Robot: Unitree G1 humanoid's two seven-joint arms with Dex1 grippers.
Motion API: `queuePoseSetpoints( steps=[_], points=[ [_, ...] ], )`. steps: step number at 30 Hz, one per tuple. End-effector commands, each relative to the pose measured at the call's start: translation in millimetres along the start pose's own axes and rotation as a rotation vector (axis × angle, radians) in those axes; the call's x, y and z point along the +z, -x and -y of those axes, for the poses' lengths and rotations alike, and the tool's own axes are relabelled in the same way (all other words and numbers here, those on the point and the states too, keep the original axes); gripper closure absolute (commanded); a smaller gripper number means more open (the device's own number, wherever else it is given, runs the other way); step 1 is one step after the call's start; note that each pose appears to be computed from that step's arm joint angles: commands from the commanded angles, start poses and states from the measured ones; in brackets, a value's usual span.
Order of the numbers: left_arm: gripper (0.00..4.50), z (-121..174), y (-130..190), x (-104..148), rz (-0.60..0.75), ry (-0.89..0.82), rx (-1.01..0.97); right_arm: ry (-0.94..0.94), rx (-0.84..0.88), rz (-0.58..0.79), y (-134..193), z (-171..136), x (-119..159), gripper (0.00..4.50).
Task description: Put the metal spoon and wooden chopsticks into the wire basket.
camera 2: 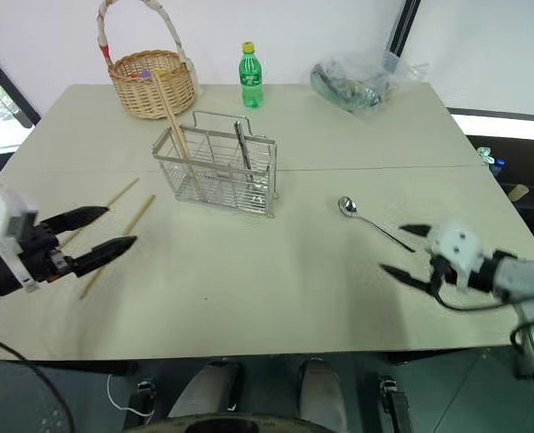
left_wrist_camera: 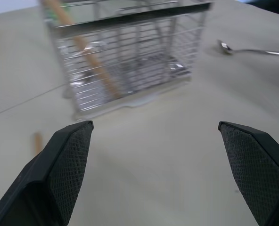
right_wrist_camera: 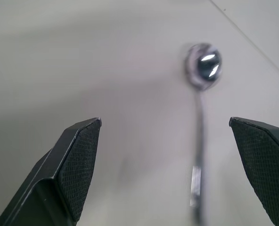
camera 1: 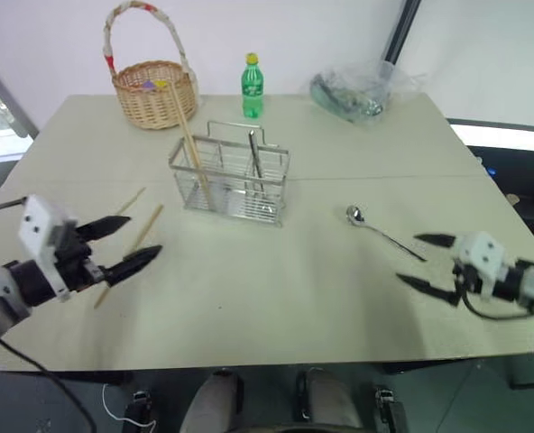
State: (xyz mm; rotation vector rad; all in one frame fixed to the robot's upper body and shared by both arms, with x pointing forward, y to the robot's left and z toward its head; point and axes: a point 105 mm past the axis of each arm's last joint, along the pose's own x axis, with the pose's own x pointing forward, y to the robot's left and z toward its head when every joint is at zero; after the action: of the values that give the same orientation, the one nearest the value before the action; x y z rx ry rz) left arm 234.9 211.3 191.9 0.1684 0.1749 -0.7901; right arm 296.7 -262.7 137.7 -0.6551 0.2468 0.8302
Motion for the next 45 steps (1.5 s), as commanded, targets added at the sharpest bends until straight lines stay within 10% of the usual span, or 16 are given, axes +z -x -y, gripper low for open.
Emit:
queuePoseSetpoints(
  steps=[1,10,40,45],
  points=[
    [0.00,18.9,-9.7,18.0,0.018,-0.054,-0.110,0.020,0.056,-0.030,-15.9,22.1,15.8,0.02],
    [0.00,42.6,-20.6,30.7,0.021,-0.113,-0.248,-0.161,0.102,-0.121,-65.1,71.7,31.7,0.02],
    [0.00,39.7,-21.8,47.4,0.070,-0.141,-0.219,-0.414,0.103,-0.259,-75.0,48.2,-12.9,0.02],
    [0.00,39.0,-22.9,51.7,0.074,-0.155,-0.226,-0.464,0.102,-0.261,-77.0,45.9,-13.3,1.86]
  ],
)
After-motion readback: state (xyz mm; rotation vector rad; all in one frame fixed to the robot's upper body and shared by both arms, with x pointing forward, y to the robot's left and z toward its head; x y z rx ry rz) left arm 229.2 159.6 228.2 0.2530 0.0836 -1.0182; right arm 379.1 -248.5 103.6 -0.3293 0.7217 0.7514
